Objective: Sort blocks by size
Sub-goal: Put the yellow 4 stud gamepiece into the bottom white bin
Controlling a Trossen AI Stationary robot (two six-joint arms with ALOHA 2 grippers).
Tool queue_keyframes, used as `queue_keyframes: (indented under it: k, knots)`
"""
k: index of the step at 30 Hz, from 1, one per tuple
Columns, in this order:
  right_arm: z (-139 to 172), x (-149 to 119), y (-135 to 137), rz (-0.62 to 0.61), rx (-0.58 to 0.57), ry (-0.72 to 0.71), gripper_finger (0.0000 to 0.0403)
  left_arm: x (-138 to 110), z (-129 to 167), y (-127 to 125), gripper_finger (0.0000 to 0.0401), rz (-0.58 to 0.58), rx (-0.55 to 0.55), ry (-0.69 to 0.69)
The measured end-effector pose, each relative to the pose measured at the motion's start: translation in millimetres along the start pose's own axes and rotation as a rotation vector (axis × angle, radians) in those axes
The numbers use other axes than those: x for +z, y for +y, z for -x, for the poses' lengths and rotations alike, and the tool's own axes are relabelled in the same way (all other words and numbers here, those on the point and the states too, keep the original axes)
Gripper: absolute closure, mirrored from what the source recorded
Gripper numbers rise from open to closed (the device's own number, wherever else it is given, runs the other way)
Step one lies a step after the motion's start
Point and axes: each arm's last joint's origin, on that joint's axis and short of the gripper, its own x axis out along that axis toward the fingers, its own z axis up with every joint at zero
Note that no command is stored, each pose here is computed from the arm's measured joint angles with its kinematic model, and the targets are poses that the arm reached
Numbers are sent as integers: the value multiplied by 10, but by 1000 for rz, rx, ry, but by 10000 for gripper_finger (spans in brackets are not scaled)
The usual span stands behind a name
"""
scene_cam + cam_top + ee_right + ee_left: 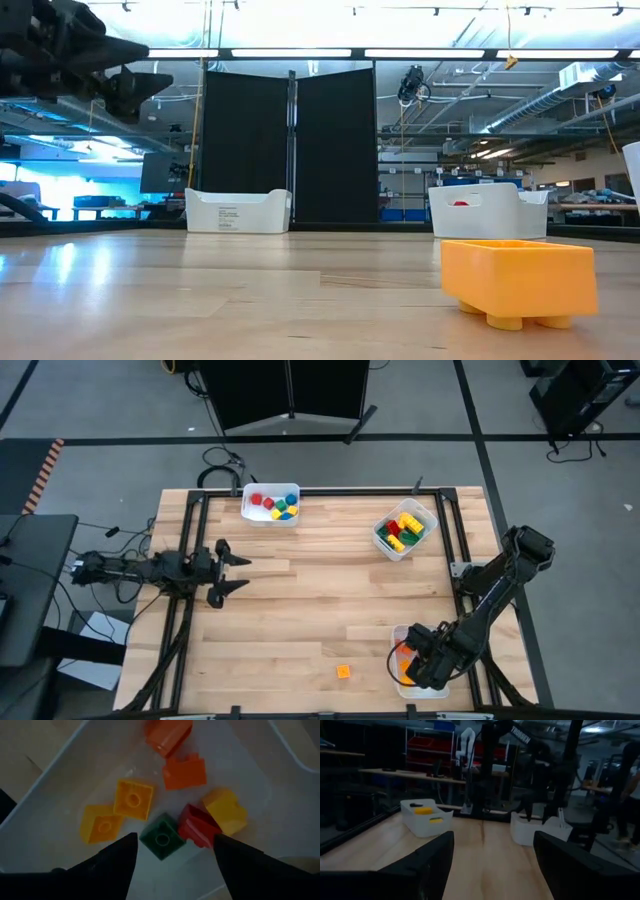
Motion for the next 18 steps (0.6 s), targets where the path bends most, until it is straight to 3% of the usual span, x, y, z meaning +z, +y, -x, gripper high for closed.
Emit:
queue_keyframes:
  k: [14,18]
  knots:
    - [2,6,-42,19,-44,2,96,-54,6,9,119,-9,17,54]
    - [2,24,-55,-52,-58,-2,99,-54,6,9,119,-8,17,54]
